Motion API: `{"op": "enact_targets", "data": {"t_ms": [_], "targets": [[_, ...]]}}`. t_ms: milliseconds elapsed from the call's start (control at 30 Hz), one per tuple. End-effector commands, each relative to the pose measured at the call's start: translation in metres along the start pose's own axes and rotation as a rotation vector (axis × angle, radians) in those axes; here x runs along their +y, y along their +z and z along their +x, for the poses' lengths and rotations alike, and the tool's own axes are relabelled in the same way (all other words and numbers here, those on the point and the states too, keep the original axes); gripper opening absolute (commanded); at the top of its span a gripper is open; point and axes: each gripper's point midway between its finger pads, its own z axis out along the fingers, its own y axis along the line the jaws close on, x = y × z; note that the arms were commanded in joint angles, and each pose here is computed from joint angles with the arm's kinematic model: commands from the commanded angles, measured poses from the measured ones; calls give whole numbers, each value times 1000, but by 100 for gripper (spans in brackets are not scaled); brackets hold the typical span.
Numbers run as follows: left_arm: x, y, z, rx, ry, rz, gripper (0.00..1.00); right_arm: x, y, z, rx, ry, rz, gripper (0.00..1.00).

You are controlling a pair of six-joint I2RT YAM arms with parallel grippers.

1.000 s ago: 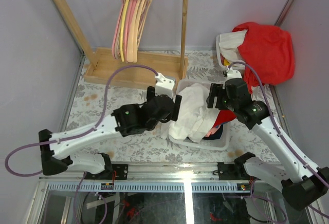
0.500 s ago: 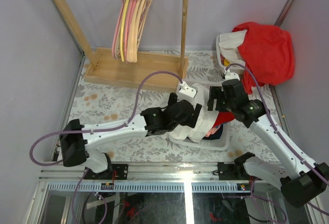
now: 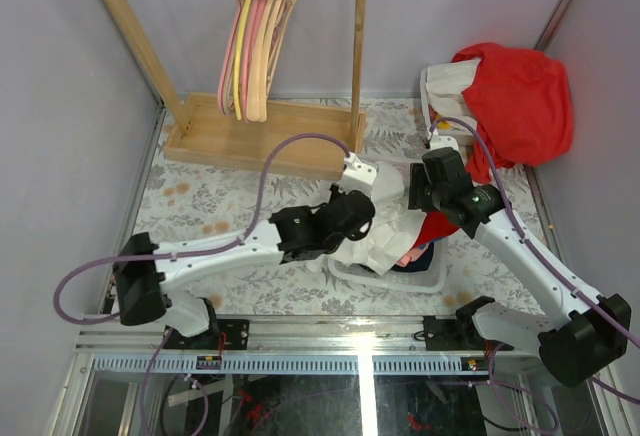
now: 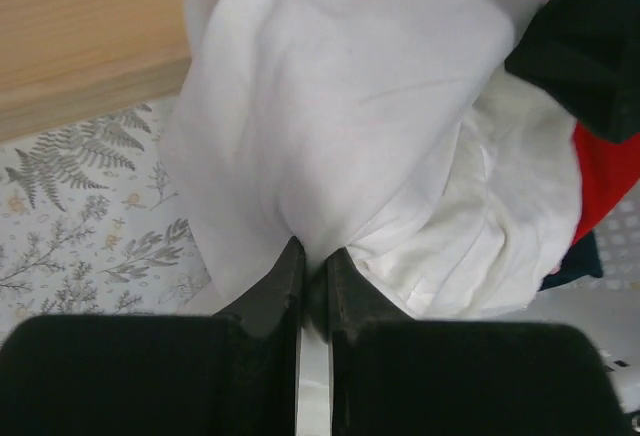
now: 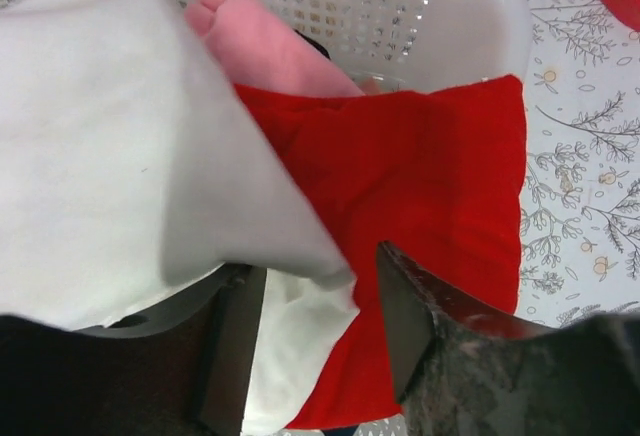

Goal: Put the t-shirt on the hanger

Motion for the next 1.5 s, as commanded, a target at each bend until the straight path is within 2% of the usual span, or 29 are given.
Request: {"op": "enact_targets", "data": {"t_ms": [0, 67, 133, 167, 233, 300, 500, 767, 833, 967, 1200, 1233, 1267, 1333, 1367, 1467], "targets": [[22, -45, -67, -182, -96, -18, 0, 3, -7, -47, -129, -5, 14, 47], [27, -59, -80, -216, -109, -9, 0, 7, -8, -54, -136, -5, 1, 40], [32, -73, -96, -253, -117, 0, 0, 11, -8, -56, -137, -10, -16, 42], [33, -78, -101, -265, -117, 4, 0, 13, -9, -57, -140, -13, -29, 48], [34, -88, -116, -288, -115, 16, 0, 22, -9, -58, -150, -15, -81, 71], [33, -91, -122, -289, -102, 19, 0, 37, -12, -57, -167, -15, -174, 76], [22, -86, -110, -259, -109, 72, 0, 68, -17, -48, -197, 0, -377, 77], [18, -80, -83, -214, -146, 117, 0, 86, -38, -45, -270, 45, -534, 78], [14, -77, -76, -202, -158, 136, 0, 83, -32, -44, -269, 61, -510, 76], [12, -75, -66, -185, -174, 147, 0, 69, -9, -33, -182, 50, -394, 73], [18, -74, -52, -160, -175, 136, 0, 75, 6, -20, -151, 45, -420, 72], [19, -73, -47, -149, -172, 130, 2, 78, 7, -19, -147, 41, -434, 71], [20, -72, -43, -138, -170, 128, 8, 82, 7, -18, -143, 34, -456, 67], [22, -71, -35, -115, -164, 120, 34, 85, 5, -22, -159, 32, -475, 54], [24, -70, -29, -102, -162, 115, 44, 86, 4, -26, -170, 31, -480, 45], [30, -73, -23, -98, -178, 105, 64, 90, -4, -38, -193, 10, -497, 25]]}}
